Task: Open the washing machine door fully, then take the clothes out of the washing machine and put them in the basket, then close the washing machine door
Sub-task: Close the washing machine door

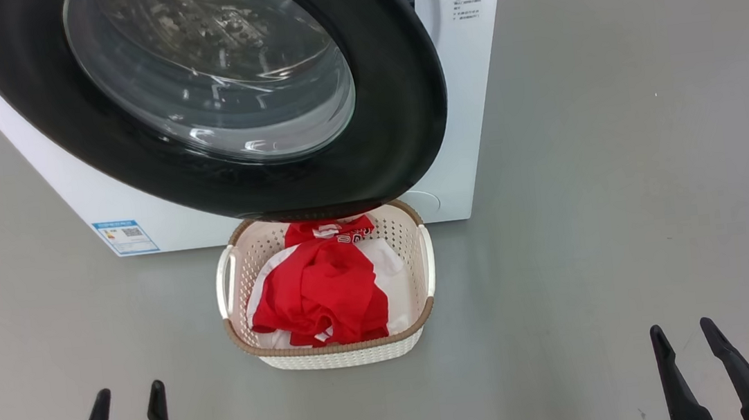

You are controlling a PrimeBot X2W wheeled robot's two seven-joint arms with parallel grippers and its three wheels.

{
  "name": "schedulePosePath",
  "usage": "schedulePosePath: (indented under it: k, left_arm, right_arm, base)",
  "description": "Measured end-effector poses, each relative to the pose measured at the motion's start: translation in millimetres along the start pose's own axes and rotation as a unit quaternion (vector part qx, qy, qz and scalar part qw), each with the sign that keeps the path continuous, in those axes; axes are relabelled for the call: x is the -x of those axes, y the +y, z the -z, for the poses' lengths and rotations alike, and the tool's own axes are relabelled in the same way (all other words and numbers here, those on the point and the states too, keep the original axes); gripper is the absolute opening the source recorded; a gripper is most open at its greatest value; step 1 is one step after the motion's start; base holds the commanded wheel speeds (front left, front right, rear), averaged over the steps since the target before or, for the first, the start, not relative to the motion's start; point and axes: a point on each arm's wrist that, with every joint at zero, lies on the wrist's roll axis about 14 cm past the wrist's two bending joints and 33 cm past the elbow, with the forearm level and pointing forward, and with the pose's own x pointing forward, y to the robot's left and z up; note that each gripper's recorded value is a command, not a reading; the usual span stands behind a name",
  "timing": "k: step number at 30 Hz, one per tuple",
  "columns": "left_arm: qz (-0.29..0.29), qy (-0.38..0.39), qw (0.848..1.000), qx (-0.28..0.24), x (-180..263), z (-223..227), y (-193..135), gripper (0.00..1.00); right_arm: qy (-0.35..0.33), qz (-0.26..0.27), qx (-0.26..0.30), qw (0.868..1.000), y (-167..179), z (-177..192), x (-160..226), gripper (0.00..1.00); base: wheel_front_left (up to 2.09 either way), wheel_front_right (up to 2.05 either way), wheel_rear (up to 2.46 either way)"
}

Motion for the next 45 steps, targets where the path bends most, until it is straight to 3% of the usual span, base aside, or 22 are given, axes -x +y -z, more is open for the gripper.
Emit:
schedulePosePath:
  k: [16, 17, 18, 19, 20, 25, 33, 45]
  left_arm:
    - [-0.005, 0.001, 1.0, 0.003, 6, 1, 0, 1.0]
    - [-0.005, 0.001, 1.0, 0.003, 6, 1, 0, 1.0]
    - [-0.005, 0.001, 1.0, 0.003, 6, 1, 0, 1.0]
    - [-0.006, 0.001, 1.0, 0.003, 7, 2, 0, 1.0]
    - [-0.006, 0.001, 1.0, 0.003, 7, 2, 0, 1.0]
    - [-0.008, 0.007, 1.0, 0.008, 9, 6, -2, 1.0]
    - [-0.006, 0.01, 1.0, 0.023, 1, 10, -9, 1.0]
    - [-0.018, 0.014, 0.999, 0.034, -21, 15, -3, 1.0]
  right_arm:
    - [-0.002, -0.004, -0.002, 1.0, 3, -1, -1, 1.0]
    - [-0.002, -0.006, -0.002, 1.0, 4, -1, -1, 0.59]
    - [-0.001, -0.008, -0.002, 1.0, 5, 0, -1, 0.4]
    - [0.0, -0.01, -0.002, 1.0, 7, 0, -2, 0.07]
    - [0.001, -0.014, -0.002, 1.0, 9, 1, -3, 0.0]
    - [0.01, -0.039, -0.005, 0.999, 26, 7, -10, 0.0]
    - [-0.009, -0.115, -0.021, 0.993, 80, -5, -54, 0.0]
    - [-0.051, -0.221, -0.025, 0.974, 161, -30, -131, 0.0]
  base:
    - [0.0, 0.0, 0.0]
    - [0.0, 0.0, 0.0]
    - [0.0, 0.0, 0.0]
    - [0.0, 0.0, 0.0]
    - [0.0, 0.0, 0.0]
    - [0.0, 0.0, 0.0]
    - [0.0, 0.0, 0.0]
    - [0.0, 0.0, 0.0]
